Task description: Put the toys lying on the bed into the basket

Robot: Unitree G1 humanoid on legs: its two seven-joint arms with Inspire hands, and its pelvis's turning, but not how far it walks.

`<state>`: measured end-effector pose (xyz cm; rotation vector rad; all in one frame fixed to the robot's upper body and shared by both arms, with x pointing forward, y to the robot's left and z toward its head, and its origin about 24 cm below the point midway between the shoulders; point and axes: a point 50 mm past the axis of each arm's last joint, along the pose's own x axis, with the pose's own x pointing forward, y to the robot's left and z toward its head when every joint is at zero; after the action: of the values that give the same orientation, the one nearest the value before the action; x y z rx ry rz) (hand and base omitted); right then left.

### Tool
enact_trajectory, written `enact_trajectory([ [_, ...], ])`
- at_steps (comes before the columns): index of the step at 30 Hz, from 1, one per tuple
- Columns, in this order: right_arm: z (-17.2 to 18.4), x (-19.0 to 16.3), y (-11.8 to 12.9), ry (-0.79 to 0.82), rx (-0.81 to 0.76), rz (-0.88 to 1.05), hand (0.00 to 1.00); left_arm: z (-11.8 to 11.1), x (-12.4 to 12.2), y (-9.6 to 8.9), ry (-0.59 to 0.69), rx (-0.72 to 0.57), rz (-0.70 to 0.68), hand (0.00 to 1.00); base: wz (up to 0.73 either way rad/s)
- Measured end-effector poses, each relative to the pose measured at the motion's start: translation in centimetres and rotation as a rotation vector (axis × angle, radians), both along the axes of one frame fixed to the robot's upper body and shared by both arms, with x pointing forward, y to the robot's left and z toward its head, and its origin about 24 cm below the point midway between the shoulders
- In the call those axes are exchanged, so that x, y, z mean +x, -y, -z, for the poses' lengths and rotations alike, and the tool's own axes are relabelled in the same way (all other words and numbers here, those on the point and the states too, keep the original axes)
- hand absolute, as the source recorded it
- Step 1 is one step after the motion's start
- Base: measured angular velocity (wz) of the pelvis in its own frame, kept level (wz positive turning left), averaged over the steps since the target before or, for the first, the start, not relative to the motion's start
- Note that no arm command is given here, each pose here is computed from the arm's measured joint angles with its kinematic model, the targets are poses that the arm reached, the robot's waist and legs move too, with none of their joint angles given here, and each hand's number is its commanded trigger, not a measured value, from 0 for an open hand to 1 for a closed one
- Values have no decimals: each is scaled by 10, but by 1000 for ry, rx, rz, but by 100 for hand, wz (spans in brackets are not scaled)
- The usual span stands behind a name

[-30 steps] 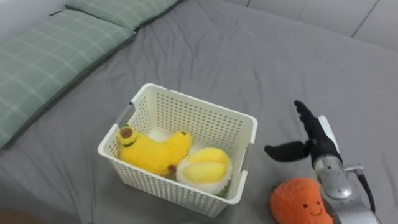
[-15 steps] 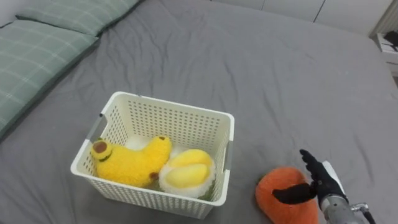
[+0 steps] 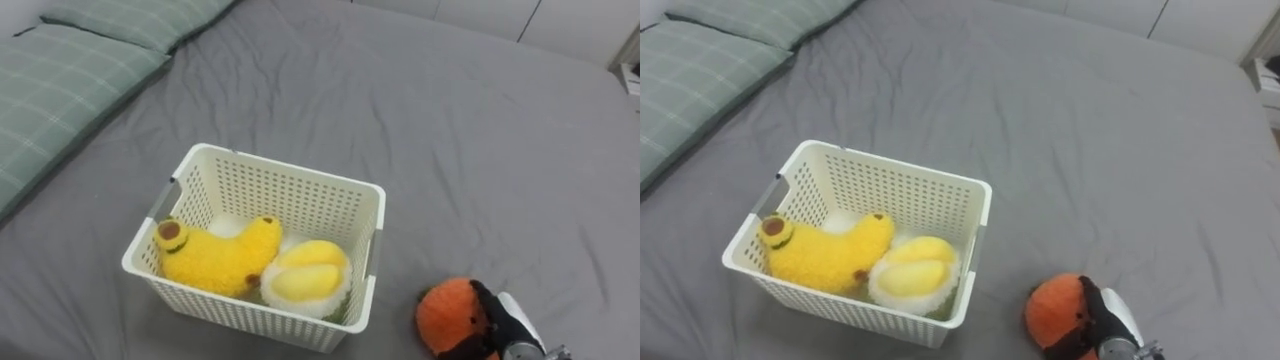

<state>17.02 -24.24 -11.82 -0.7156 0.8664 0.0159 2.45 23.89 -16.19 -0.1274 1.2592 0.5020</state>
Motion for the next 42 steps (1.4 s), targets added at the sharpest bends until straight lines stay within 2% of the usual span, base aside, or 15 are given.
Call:
enact_trajectory([
  [13,0,3,9,11,-160,-14,100,0,-15,-1,-46,21,-13,0,11],
  [25,-2,4,11,46,-129,29,100,0,-12,-2,-35,23,-15,0,1],
  [30,-30,35,6,219,-90,22,100,-2,0,-9,7,37,-30,0,-2],
  [32,-57,56,7,370,-82,24,100,-4,4,-12,32,50,-33,0,-8],
  [36,-99,78,7,566,-88,-10,100,-6,9,-15,64,56,-26,0,-6],
  [42,-131,90,-3,716,-57,-33,100,-6,9,-16,68,56,-33,0,-6],
])
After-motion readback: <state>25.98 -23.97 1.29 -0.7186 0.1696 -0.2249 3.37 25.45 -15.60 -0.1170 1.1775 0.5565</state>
